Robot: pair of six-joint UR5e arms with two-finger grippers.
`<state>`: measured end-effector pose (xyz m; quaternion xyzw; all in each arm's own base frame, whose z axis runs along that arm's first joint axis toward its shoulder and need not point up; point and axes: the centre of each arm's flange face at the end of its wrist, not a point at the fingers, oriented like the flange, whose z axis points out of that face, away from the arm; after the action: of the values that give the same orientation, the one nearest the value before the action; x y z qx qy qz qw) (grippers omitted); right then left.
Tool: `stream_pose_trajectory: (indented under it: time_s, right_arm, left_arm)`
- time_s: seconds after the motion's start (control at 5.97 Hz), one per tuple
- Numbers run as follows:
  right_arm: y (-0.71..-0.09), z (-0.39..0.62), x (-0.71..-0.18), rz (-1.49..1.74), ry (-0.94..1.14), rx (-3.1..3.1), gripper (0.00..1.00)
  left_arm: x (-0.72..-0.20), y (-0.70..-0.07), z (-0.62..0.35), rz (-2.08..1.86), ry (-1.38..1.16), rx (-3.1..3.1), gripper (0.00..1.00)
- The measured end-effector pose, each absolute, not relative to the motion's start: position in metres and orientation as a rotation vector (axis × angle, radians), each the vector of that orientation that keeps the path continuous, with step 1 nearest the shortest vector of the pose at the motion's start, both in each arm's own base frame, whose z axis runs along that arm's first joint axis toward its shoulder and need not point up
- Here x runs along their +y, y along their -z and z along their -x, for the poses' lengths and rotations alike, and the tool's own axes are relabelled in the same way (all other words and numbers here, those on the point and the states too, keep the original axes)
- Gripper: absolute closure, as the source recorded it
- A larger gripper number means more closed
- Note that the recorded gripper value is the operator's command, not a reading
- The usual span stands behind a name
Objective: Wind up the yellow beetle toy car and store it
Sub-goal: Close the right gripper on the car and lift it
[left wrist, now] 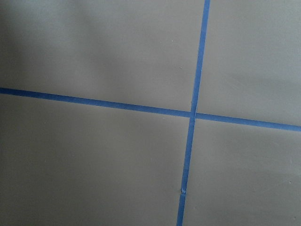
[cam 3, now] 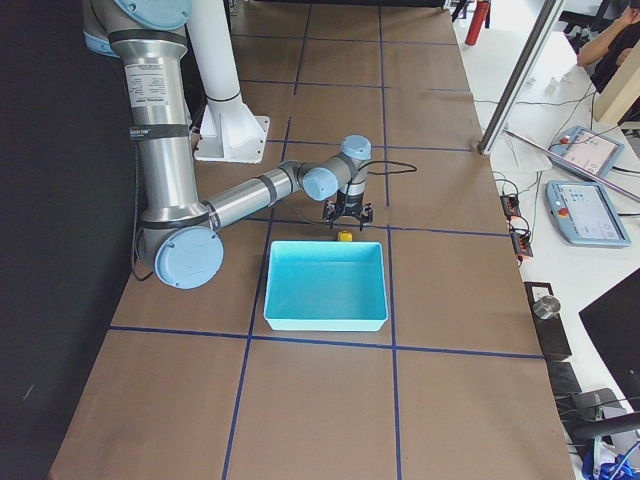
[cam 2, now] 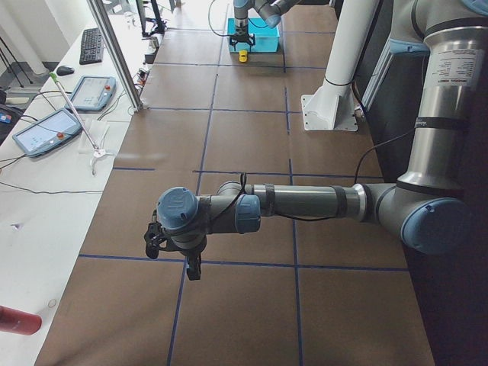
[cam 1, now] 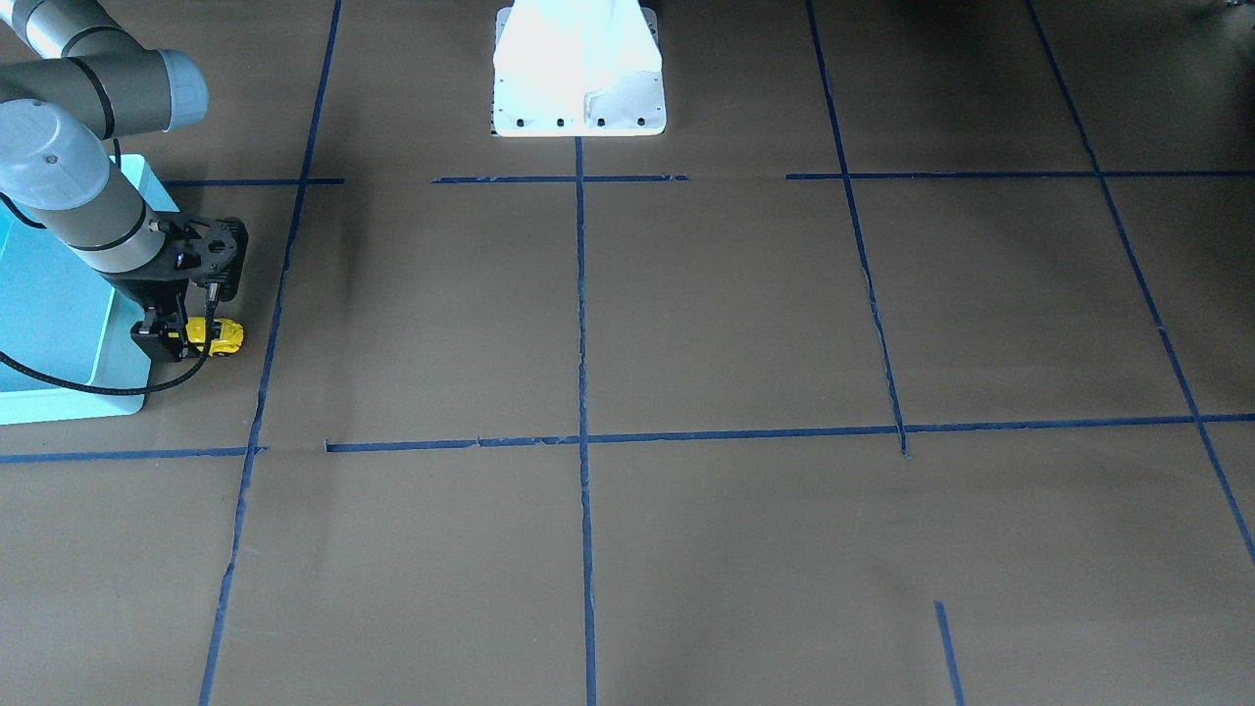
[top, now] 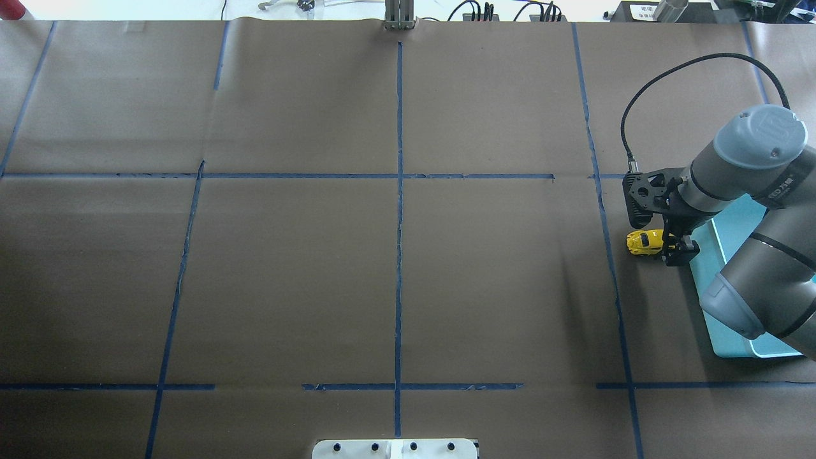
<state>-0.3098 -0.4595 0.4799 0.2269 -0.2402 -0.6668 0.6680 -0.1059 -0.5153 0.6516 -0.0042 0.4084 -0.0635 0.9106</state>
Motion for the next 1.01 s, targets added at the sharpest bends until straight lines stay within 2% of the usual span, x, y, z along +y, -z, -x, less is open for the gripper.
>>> stream_pose_trajectory:
  time_s: [0.5,0.67,0.84,1.01]
  right_arm:
    - [-0.502,0.314,-0.455,-0.498,1.554,-0.500,0.02]
    - [-0.507,0.316,-0.457,-0.497,1.559,-0.497,0.17]
    - [-0.508,0.317,-0.458,-0.498,1.561,-0.496,0.48]
    - [-0.506,0.318,-0.458,-0.502,1.564,-0.496,0.61]
  left_arm:
    - [-0.518,-0.648,0.105,0.000,0.126,0.842,0.00]
    - [-0.518,-0.647,0.105,-0.001,0.125,0.842,0.00]
    - [-0.519,-0.646,0.105,-0.002,0.124,0.842,0.00]
    - [-0.519,-0.645,0.104,-0.004,0.123,0.842,0.00]
